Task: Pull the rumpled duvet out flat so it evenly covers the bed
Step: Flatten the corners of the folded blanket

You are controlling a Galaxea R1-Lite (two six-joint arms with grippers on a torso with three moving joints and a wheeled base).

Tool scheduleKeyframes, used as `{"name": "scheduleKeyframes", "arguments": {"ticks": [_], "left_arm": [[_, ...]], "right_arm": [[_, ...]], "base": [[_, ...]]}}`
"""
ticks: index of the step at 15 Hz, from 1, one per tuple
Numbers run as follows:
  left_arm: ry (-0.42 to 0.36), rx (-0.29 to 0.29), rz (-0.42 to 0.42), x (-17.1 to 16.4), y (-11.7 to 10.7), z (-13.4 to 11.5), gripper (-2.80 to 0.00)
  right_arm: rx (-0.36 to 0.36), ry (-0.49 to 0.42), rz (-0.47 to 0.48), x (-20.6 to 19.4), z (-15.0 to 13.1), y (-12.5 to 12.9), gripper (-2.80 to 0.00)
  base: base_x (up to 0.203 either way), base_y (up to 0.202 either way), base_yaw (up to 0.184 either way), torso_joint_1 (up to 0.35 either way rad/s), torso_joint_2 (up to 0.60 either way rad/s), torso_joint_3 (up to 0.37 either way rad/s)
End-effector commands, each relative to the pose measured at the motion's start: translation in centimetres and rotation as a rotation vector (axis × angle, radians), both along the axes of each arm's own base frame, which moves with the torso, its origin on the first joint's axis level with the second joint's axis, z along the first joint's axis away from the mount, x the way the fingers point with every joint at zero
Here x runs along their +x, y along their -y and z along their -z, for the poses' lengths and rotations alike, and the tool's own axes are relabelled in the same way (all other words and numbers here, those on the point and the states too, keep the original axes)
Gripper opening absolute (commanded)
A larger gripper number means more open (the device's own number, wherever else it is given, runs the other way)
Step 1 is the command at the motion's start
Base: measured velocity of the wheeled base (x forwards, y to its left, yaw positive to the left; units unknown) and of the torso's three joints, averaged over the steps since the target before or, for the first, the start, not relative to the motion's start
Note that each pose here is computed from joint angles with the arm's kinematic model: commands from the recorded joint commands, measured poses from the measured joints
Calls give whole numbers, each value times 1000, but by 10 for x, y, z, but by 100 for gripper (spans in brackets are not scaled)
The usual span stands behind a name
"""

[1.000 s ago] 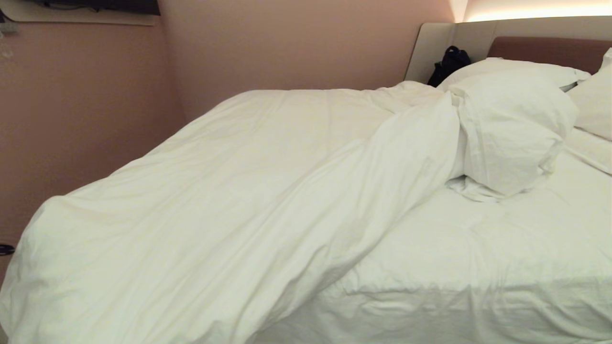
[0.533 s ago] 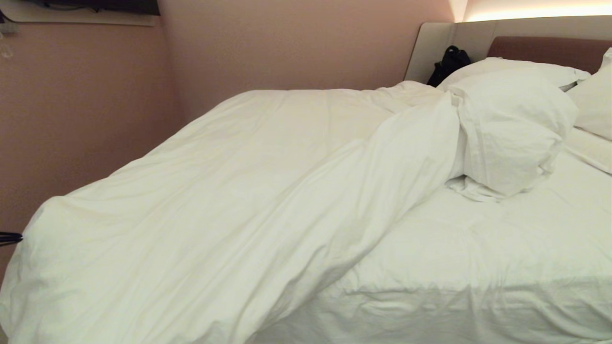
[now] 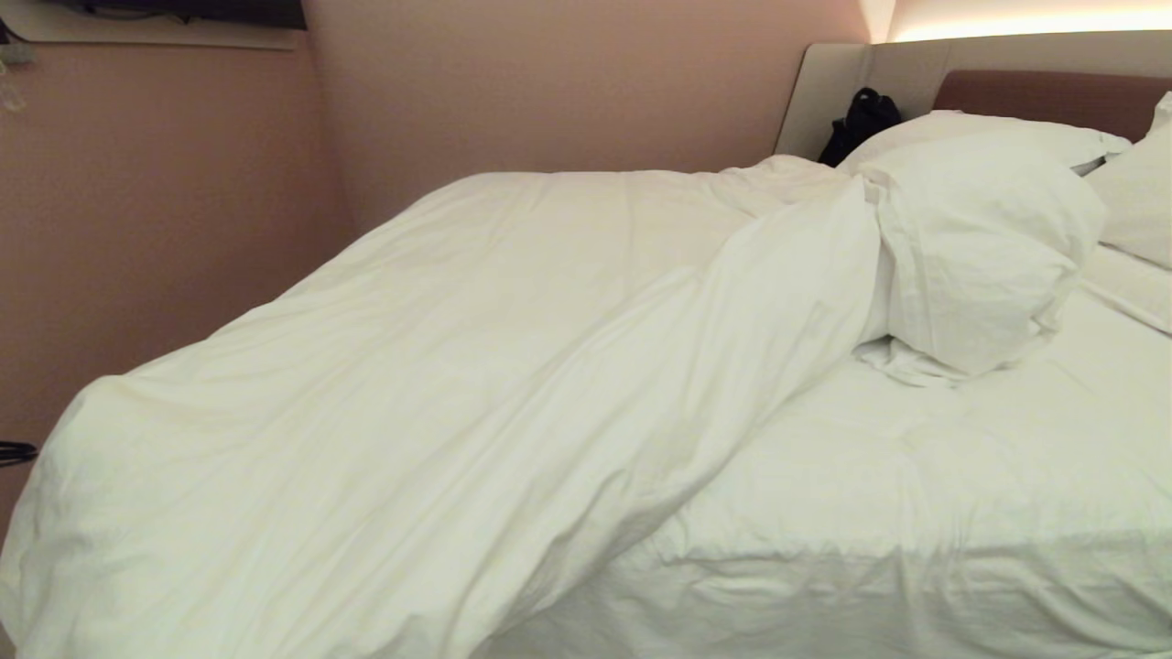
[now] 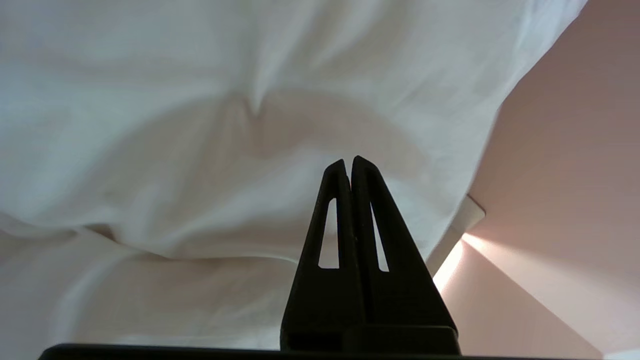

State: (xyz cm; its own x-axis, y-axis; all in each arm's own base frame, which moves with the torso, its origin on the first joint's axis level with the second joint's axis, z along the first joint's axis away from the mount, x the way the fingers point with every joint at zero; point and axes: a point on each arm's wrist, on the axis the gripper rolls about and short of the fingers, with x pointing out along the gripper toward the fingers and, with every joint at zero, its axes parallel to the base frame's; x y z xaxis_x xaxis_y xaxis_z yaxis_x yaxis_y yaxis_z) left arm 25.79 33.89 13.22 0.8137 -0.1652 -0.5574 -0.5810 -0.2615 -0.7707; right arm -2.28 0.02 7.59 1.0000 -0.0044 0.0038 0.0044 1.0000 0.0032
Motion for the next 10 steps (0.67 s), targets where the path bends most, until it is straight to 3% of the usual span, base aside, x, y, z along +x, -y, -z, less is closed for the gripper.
{"name": "scheduleKeyframes", "arguments": {"ticks": [1,2,5,7,10], "left_arm": [[10,84,-32,-16,-12,-12,-280],[21,165,-27,-24,-20,-18,-280],[82,501,81,-40,-42,-38,-280],[110,765,232,-46,-54,-31,-280],[223,1141,469,-62,-74,-15,-280]], "right_arm": [[0,1,0,0,0,0,-280],[0,1,0,0,0,0,-280],[0,1,0,0,0,0,-280],[0,1,0,0,0,0,-280],[0,1,0,0,0,0,-280]], "base": [[0,0,0,0,0,0],[0,0,0,0,0,0],[0,0,0,0,0,0],[0,0,0,0,0,0],[0,0,0,0,0,0]]}}
